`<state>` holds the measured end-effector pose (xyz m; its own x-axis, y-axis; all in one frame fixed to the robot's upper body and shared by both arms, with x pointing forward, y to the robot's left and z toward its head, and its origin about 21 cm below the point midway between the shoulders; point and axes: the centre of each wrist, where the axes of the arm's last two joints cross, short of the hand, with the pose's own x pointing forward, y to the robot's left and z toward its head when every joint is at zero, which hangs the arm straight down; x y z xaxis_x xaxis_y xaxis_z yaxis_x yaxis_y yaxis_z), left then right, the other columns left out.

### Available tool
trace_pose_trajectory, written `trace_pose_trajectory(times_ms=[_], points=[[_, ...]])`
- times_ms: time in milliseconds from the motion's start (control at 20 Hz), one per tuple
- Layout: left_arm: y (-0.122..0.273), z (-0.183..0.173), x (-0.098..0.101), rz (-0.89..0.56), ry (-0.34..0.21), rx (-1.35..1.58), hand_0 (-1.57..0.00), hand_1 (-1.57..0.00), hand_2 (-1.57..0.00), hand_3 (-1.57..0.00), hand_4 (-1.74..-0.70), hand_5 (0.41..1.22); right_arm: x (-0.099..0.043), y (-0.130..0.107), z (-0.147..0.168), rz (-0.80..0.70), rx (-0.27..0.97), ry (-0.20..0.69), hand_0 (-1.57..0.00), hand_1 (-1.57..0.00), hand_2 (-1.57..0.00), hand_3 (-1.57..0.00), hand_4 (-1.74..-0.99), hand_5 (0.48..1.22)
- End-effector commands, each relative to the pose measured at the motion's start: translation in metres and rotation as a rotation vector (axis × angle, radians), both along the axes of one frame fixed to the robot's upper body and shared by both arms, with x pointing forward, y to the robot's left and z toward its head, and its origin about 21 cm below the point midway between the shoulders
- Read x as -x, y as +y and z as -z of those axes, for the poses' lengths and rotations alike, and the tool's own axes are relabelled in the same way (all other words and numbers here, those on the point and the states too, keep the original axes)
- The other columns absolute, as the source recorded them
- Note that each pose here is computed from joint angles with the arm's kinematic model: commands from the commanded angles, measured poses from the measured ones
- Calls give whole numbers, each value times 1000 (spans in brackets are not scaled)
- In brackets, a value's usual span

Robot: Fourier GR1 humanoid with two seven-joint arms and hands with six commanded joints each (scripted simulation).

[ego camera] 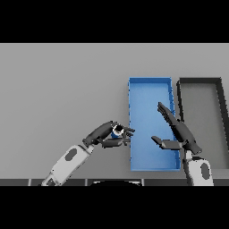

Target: Pick up the blue pipe and place it into the blue bin.

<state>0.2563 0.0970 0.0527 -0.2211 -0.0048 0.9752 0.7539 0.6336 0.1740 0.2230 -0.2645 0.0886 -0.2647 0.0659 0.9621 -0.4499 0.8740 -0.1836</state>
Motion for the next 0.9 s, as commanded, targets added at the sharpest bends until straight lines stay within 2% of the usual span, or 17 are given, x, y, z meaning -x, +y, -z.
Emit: trace_pose_trajectory(times_ms=[0,100,200,350,400,550,850], points=[[-1,1,-2,-6,-2,-5,-1571,-1571,-1571,-1440,-1731,1221,-2,6,-9,-51,25,1,1,1,1,1,-1260,523],[-2,1,-2,0,3,-6,-1571,-1571,-1571,-1439,-1731,1221,-1,13,-28,-141,70,-35,1,1,1,1,-1286,520],[0,0,-2,-1,0,-7,-1571,-1571,-1571,-1439,-1732,1221,-10,25,-45,-222,91,-36,1,1,1,1,-1305,522],[-4,2,-1,0,-6,-28,-1571,-1571,-1571,-1436,-1732,1221,-15,44,-63,-328,140,-60,1,1,1,1,-1295,522],[-4,1,-5,-6,-10,-25,-1571,-1571,-1571,-1435,-1732,1221,-13,51,-65,-368,149,-68,1,1,1,1,-1297,526],[-4,1,-8,1,-8,-17,-1571,-1571,-1571,-1437,-1732,1221,-24,66,-80,-442,208,-105,1,1,1,1,-1304,532],[0,2,-10,30,-8,19,-1571,-1571,-1571,-1494,-1732,1221,-40,106,-86,-558,254,-86,1,1,1,1,-1241,532]])
